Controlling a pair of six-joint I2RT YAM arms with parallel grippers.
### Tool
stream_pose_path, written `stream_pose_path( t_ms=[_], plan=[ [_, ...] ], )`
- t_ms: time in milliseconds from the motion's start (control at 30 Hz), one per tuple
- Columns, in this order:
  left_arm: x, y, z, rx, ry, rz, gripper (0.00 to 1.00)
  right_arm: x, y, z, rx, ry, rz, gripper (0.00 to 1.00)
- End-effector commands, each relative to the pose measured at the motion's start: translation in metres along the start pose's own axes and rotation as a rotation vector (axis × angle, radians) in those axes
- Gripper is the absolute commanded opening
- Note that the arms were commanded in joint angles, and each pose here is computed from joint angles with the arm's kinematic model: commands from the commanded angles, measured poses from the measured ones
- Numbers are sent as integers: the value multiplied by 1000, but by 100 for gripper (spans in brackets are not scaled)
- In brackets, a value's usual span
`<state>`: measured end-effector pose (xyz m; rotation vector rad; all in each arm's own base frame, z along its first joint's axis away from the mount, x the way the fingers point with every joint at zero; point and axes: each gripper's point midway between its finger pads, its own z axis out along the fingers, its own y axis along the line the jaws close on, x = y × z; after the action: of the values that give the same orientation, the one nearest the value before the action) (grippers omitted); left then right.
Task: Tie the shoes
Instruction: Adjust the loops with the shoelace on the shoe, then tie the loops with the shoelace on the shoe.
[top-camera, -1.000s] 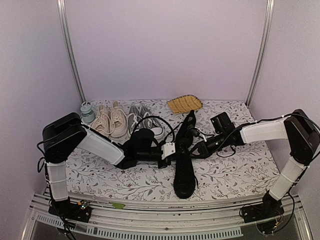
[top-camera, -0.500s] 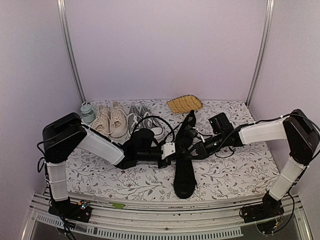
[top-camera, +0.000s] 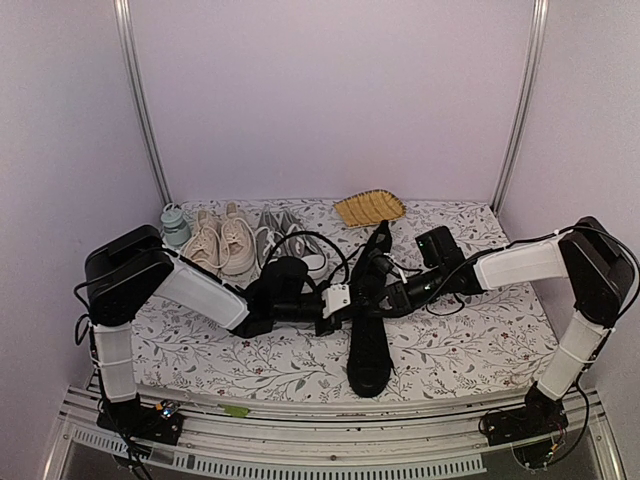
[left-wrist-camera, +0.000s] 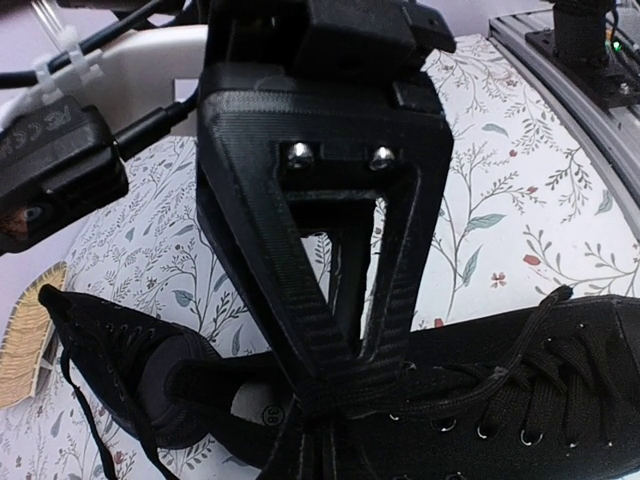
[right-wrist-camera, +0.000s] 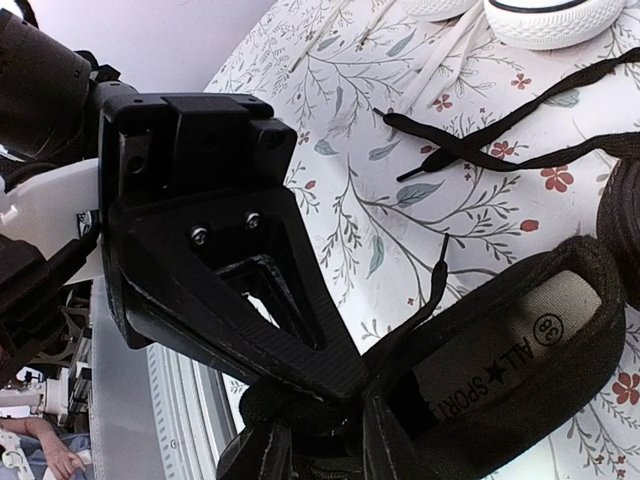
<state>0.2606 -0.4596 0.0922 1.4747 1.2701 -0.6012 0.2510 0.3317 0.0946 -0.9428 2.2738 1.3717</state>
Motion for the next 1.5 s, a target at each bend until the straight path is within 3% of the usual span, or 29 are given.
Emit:
stream_pose_path(
  t_ms=[0,200,733,767,900,1000,1300,1467],
  plan=[
    [-1,2,2,1,-22,0,0,-14,3,4,-22,-33,-26,25],
    [-1,3,1,-3,-18,-1,0,-14,2,-3,30,-34,-28,1],
    [2,2,-5,-11,-3,3,0,-4,-11,-19,142,9,-16,1],
    [1,2,-5,-10,-2,4,4,-4,-11,-18,137,12,-18,1],
    [-13,6,-16,-11,-6,37,37,-3,-9,-15,114,21,-15,1],
    [-11,2,-24,0,14,64,45,-5,-8,-16,114,20,-23,1],
    [-6,1,-25,1,48,68,41,-8,-6,-16,109,19,-29,2],
    [1,6,-20,-24,76,68,27,-8,-6,-17,110,20,-28,2]
  ],
)
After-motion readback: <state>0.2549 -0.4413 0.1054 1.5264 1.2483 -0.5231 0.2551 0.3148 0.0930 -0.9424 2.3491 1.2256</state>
